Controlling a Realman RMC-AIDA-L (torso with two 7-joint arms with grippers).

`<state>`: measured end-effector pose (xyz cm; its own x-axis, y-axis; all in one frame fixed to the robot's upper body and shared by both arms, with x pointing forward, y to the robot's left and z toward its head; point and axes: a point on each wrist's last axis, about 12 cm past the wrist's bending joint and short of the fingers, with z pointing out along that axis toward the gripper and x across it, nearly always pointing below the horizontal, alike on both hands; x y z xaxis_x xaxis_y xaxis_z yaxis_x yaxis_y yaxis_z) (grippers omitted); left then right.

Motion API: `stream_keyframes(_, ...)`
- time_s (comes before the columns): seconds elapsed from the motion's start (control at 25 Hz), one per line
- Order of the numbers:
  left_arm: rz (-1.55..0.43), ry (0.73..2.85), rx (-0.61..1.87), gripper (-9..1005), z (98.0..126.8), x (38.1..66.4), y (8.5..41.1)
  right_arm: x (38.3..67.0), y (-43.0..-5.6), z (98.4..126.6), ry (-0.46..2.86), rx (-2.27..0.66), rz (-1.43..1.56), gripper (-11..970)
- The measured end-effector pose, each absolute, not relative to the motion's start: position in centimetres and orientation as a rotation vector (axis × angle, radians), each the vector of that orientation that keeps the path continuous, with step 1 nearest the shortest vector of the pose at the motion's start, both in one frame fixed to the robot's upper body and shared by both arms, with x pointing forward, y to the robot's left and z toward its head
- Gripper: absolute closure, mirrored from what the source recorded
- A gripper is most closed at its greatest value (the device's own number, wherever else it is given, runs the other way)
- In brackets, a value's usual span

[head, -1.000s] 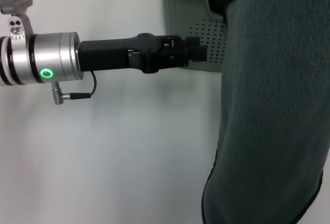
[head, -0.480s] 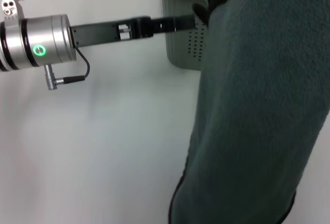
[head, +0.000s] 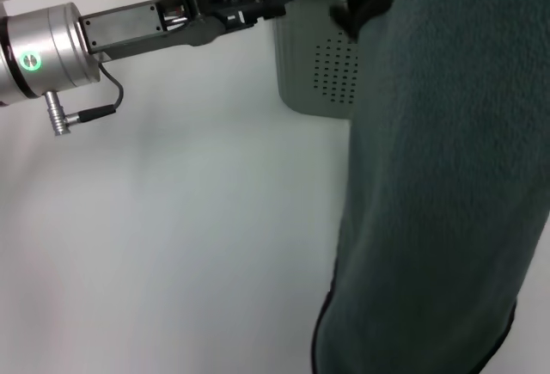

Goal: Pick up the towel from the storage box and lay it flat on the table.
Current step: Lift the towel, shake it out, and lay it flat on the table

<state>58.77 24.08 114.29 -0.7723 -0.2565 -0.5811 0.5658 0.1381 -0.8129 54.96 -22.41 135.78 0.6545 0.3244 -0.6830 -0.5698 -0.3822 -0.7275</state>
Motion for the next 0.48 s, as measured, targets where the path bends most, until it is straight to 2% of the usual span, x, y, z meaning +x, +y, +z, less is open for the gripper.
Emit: stream_keyframes(0.48, -1.914, 1.8, 0.285, 527, 115.0, 57.8, 22.6, 55.1, -22.3, 135.4, 0.217, -1.708, 0.978, 943)
